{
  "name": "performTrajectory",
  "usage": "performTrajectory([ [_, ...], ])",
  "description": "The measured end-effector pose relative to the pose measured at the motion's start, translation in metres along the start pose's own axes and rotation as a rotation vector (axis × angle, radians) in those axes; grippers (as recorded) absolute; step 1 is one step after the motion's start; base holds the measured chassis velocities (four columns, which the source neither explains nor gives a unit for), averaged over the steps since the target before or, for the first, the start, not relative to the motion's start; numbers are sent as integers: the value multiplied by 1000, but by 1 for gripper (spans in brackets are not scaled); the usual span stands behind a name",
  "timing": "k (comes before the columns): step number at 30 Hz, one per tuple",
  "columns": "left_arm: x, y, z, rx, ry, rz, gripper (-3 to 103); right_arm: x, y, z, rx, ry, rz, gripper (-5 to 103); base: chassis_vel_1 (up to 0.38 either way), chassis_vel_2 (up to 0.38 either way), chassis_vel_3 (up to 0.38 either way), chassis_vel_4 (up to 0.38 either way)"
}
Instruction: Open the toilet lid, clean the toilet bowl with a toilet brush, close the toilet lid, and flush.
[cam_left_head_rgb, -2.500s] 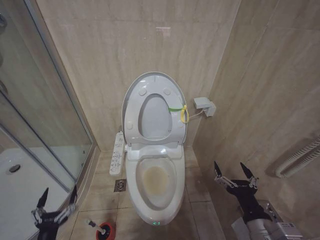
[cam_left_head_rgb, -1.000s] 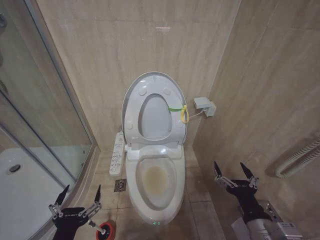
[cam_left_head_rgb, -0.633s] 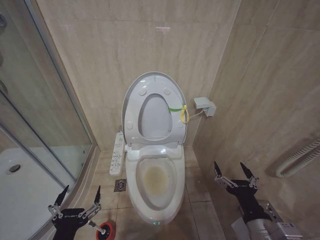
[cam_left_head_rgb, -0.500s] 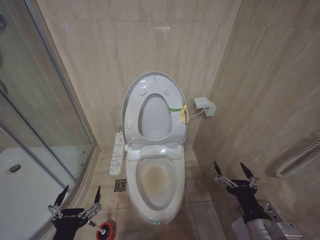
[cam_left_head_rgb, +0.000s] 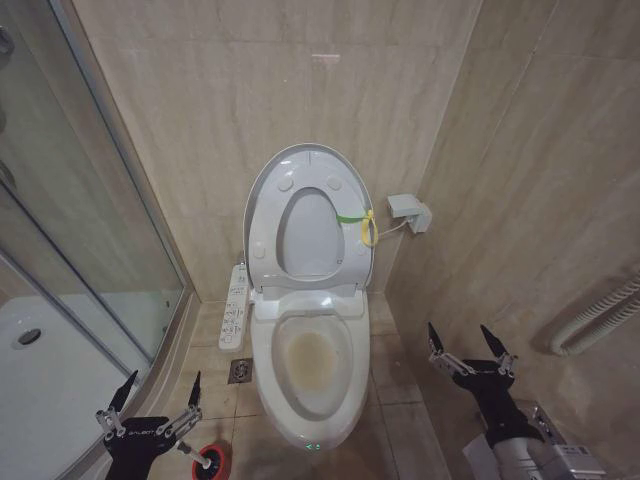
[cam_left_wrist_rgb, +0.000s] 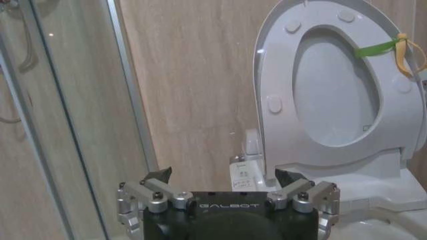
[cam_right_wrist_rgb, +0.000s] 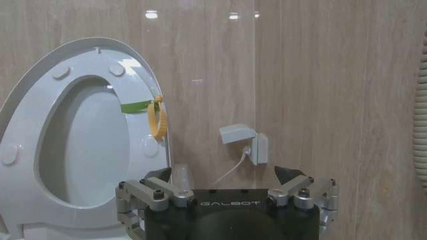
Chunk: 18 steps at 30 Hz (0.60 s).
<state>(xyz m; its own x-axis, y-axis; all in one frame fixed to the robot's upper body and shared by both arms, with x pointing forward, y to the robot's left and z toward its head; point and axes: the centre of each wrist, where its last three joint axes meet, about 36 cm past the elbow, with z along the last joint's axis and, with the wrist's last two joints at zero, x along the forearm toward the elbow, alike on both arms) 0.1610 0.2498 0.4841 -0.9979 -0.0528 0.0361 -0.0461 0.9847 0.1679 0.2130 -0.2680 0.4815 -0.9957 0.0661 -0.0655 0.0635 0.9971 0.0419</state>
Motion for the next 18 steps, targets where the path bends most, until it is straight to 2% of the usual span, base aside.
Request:
performTrajectory([
  [18, 0, 0, 0, 1, 0, 0, 100, 0, 0, 0, 0, 0, 0, 100, 0, 0, 0, 0],
])
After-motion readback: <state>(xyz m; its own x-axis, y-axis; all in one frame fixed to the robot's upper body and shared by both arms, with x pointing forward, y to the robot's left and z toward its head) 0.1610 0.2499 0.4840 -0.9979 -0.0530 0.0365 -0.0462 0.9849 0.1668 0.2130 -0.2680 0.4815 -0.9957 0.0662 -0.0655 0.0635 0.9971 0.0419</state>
